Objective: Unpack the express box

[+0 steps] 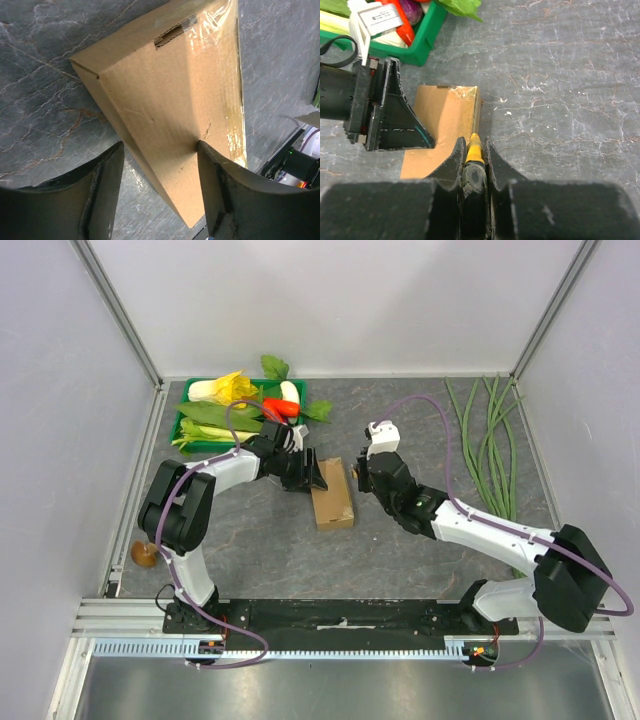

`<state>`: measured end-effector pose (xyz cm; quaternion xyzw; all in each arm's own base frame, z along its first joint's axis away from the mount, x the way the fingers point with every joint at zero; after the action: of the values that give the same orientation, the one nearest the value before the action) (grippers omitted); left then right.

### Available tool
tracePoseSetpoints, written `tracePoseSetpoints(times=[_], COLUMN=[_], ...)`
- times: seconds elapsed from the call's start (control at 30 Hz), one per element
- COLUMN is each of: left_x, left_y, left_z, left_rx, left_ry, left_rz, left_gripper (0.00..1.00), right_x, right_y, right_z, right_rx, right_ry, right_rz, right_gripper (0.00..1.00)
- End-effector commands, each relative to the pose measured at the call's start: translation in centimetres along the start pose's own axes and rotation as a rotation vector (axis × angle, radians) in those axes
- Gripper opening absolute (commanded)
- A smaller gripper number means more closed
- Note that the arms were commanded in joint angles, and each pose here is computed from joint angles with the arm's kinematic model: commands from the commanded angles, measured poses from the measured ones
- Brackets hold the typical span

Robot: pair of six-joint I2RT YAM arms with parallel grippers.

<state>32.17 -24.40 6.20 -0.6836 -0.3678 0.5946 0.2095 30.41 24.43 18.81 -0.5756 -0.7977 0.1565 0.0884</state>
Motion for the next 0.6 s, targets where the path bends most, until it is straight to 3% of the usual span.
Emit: tracePoseSetpoints(times=[0.0, 0.07, 0.27, 0.57], left_x=[1.2, 0.8, -0.1, -1.1], left_y=[0.2, -0.1, 0.1, -0.2], left_z=[1.1, 0.9, 0.2, -0.8], left_rx=[0.049, 0.035, 0.012, -0.044], left_ry=[0.023, 0.009, -0.052, -0.076], left_rz=[-0.04, -0.032, -0.001, 0.036], left_gripper=[0.71, 0.8, 0.91, 0.92], right_x=[0.0, 0.3, 1.0, 1.2], right_y=[0.3, 0.3, 1.1, 2.4], right_z=[-0.8, -1.1, -1.3, -1.2], right_rx=[-0.052, -0.066, -0.077, -0.08], right_ry=[0.061, 0.065, 0.056, 0.045], right_rz=[0.033, 0.028, 0.043, 0.095], right_gripper=[0.0, 0.0, 0.0, 0.0])
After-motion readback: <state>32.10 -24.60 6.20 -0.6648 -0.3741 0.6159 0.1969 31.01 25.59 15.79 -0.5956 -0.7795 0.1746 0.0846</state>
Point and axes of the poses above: each gripper's point midway between its finger pads, its own y axis out along the fingers, its own x axis along the line the jaws close on, z = x × y, the point moved 2 cm from there along -y, back along the fingers, and after that the axes turned 11 degrees about -y, right-handed, at the moved point
